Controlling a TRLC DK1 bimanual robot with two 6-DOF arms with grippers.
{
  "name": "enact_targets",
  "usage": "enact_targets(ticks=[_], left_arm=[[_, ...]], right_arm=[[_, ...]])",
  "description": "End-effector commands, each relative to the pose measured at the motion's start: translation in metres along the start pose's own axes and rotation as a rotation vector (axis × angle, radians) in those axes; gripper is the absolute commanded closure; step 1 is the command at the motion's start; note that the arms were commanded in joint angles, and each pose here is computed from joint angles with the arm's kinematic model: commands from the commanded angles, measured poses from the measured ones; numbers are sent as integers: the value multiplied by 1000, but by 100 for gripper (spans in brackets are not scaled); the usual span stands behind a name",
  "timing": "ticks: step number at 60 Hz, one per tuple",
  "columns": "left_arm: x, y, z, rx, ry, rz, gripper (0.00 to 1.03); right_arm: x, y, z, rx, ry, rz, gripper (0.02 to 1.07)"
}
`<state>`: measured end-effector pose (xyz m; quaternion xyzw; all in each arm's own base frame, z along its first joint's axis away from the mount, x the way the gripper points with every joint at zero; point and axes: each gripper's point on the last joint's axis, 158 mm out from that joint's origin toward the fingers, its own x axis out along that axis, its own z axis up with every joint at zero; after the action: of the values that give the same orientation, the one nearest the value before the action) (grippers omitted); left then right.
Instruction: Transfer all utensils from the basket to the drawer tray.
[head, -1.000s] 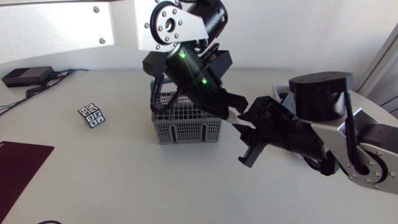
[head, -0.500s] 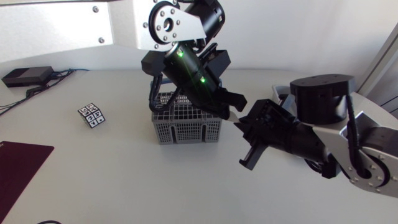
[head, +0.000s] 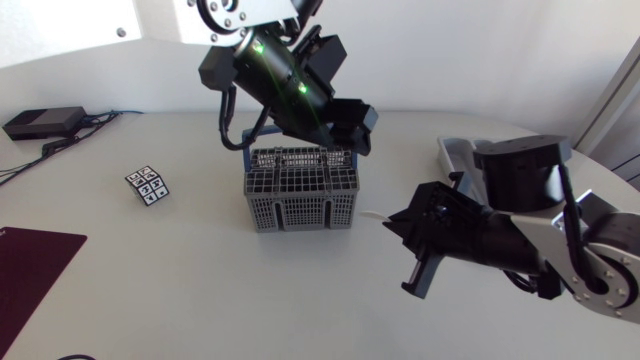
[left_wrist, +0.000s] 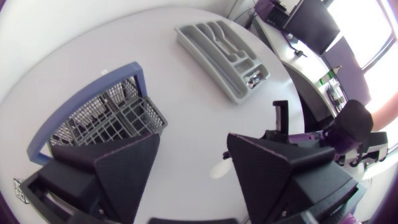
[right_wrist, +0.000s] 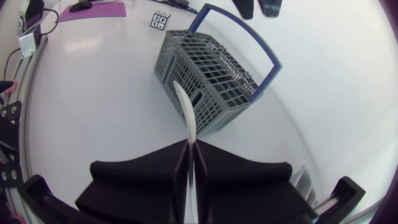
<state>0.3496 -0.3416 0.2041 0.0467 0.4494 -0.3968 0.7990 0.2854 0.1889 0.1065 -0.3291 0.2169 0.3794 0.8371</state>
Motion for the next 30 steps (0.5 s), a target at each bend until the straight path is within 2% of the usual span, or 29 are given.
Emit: enact_targets(ticks=[1, 5, 13, 30], left_arm=[[-29, -3, 21, -4, -88, -1, 11], [-37, 3, 23, -7, -103, 11, 7], [-55, 16, 27, 19, -160, 48, 6], [-79, 56, 14, 67, -190, 219, 6]], right_arm=[[-6, 1, -12, -3, 14, 21, 101], [-12, -2, -17, 7, 14, 44, 101], [-22, -15, -38, 21, 35, 74, 101], [-48, -49, -104, 27, 124, 117, 101]])
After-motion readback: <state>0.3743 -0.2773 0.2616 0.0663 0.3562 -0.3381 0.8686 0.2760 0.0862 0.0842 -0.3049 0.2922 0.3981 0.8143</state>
